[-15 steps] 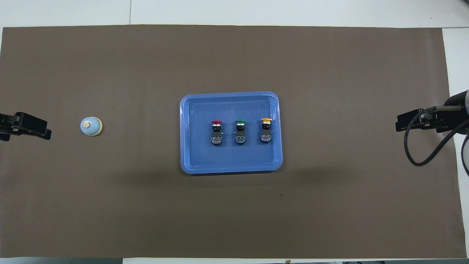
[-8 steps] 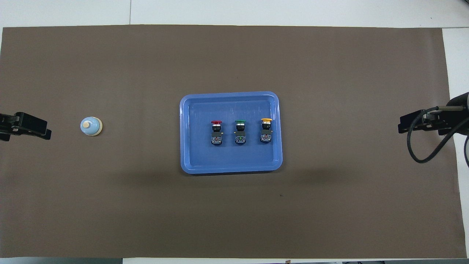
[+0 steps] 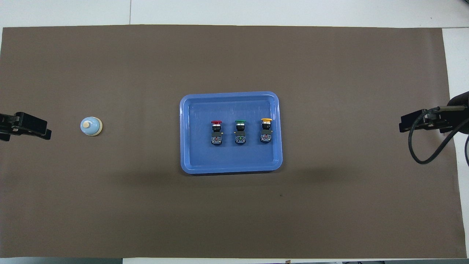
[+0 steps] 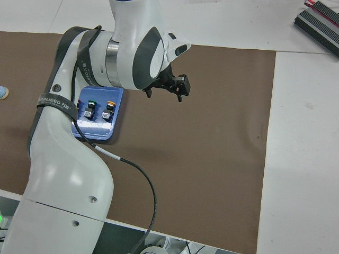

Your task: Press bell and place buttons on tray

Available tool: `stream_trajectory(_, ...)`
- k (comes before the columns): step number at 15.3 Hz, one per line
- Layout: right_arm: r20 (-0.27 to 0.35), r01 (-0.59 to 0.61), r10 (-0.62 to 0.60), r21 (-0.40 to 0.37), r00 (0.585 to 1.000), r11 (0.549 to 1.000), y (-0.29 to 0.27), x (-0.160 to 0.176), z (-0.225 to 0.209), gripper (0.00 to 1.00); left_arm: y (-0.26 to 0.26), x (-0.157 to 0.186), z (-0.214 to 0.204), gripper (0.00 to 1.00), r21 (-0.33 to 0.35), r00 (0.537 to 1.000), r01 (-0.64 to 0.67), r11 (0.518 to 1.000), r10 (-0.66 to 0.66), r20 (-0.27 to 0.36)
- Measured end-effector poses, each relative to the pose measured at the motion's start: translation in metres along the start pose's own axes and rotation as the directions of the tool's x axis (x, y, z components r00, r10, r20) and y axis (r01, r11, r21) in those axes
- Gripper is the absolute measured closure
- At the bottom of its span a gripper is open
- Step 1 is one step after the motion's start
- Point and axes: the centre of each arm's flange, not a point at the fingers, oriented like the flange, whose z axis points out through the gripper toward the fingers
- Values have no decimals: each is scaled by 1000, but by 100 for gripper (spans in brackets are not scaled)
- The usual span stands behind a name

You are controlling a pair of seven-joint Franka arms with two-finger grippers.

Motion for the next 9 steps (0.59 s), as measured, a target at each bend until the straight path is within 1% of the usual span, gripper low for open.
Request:
stream_trajectory(3, 0, 24, -24, -10, 1000, 1000, 1, 0, 0, 0, 0, 0, 0, 0, 0, 1000, 15, 1000, -15, 1)
stream_trajectory(4, 0, 24, -24, -11, 1000, 1000, 1, 0, 0, 0, 0, 0, 0, 7, 0, 999, 35, 999, -35, -1)
stream_trajectory(5, 0, 24, -24, -11, 1000, 1000, 1, 0, 0, 0, 0, 1, -1, 19, 0, 998, 56, 998, -56, -10)
stream_trajectory(6, 0, 24, -24, -11, 1000, 1000, 1, 0, 0, 0, -2, 4, -1, 31, -1, 997, 74, 997, -74, -32)
stream_trajectory(7, 0, 24, -24, -11, 1000, 1000, 1, 0, 0, 0, -7, 7, 2, 42, -3, 994, 91, 996, -91, -59)
stream_trajectory(9, 0, 24, -24, -11, 1000, 1000, 1, 0, 0, 0, -25, 11, 21, 64, -8, 989, 125, 992, -125, -83)
